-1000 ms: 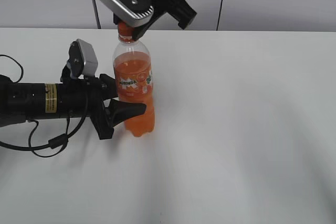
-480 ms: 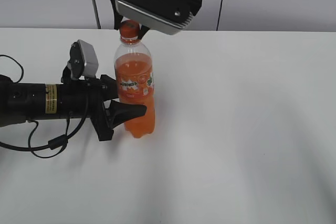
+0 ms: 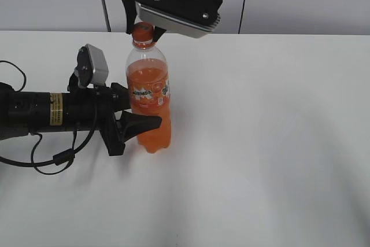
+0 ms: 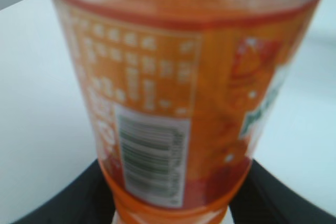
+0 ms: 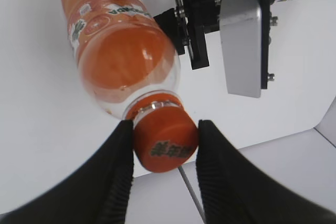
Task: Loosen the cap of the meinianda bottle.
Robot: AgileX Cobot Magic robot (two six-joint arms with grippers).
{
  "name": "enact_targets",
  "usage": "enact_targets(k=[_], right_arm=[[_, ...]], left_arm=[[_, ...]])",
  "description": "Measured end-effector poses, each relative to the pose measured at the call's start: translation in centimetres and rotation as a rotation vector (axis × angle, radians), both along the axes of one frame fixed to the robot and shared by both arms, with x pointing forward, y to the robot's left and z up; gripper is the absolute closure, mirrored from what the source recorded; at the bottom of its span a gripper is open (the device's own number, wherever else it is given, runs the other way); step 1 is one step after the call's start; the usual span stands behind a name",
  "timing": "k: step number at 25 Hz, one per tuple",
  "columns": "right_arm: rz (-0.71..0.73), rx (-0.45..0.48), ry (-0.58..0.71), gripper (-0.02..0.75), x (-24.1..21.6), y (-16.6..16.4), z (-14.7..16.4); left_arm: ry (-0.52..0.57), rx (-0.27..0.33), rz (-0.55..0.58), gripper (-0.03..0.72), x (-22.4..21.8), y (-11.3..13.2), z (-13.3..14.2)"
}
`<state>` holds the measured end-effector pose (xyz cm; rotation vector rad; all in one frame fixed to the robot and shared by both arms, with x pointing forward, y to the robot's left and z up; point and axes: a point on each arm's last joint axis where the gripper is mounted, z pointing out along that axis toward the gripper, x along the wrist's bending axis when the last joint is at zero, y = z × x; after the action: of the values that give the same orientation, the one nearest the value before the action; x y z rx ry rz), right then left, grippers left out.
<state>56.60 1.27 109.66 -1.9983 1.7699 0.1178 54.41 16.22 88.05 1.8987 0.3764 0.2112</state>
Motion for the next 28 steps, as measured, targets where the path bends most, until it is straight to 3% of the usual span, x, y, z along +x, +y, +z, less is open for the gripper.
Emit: enact_targets(k=[12, 16, 22, 28], right_arm=[[0.04, -0.011, -0.021, 0.464, 0.0, 0.0, 0.1], [-0.012, 0.004, 0.003, 0.463, 0.0, 0.0, 0.1], [-0.155, 0.045, 0.065, 0.281, 0.0, 0.0, 0.1], [-0.33, 0.1, 0.112, 0.244, -0.3, -0.5, 1.3]], left_arm=[[0.0, 0.0, -0.002, 0.31, 0.0, 0.0, 0.0], [0.0, 0.0, -0.003, 0.31, 0.0, 0.0, 0.0], [-0.002, 0.002, -0.009, 0.31, -0.1, -0.1, 0.0], [-0.007, 0.003, -0.036, 0.31, -0.3, -0.2, 0.0]])
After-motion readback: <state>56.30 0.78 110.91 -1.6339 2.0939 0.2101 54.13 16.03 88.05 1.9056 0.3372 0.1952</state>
